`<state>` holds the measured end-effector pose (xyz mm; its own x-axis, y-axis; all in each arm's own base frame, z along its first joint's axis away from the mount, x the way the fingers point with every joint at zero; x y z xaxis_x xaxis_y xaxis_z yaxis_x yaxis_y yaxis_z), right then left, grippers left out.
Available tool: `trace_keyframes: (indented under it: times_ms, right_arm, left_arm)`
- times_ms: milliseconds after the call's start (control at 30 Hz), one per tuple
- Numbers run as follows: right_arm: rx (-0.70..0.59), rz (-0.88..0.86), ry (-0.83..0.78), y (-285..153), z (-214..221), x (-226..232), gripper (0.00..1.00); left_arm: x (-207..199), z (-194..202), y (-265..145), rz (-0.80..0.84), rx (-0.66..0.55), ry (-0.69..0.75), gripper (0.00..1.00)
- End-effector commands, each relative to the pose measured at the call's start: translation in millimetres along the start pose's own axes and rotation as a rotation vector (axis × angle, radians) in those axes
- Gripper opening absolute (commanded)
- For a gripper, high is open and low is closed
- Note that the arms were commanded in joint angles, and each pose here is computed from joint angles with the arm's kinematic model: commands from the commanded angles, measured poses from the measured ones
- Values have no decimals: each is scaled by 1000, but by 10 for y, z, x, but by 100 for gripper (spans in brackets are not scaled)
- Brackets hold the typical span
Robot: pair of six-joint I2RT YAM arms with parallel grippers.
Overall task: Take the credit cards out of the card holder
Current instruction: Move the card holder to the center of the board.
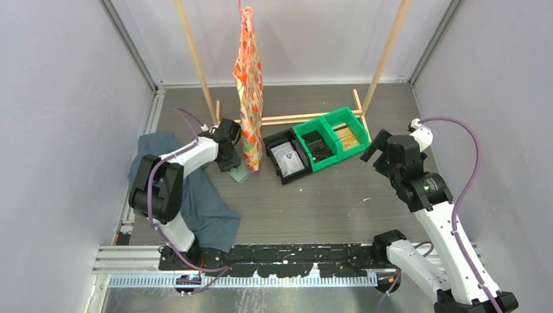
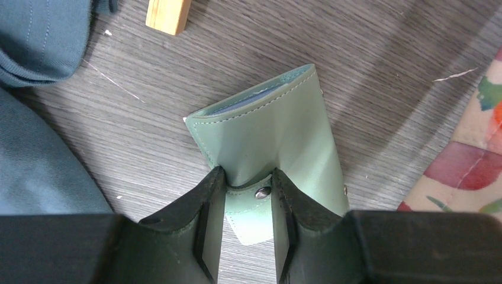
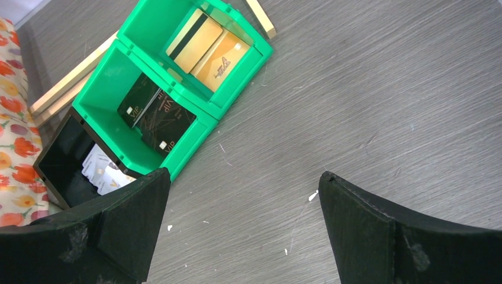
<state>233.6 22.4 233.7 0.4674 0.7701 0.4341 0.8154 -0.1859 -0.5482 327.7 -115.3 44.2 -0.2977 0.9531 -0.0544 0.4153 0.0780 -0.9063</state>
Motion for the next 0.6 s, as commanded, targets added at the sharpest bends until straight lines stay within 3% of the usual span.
trace_keyframes:
  times_ms: [0, 67, 300, 567]
  right_arm:
    - [-11, -19, 10, 11, -41, 64, 100]
    - [-8, -21, 11, 19, -33, 70, 100]
    - [2, -17, 3, 54, 3, 64, 100]
    - [7, -21, -5, 63, 10, 76, 100]
  left_arm:
    - [-14, -140, -135, -10, -44, 18, 10]
    - [-51, -161, -226, 14, -55, 33, 3]
    - [-87, -30, -480, 111, -38, 88, 2]
    - [-1, 503, -738, 196, 38, 164, 4]
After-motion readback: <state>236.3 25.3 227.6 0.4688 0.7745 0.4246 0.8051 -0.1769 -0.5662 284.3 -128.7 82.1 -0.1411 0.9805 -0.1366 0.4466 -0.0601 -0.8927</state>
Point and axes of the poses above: each gripper's point midway between its finger pads, its own y axis out along the fingers, its own x axis along the line the jaws close on, z = x × y, the point moved 1 cm from there along -y, back along the fingers, and after that the axes turned 9 degrees about y, right-handed, at the moved point
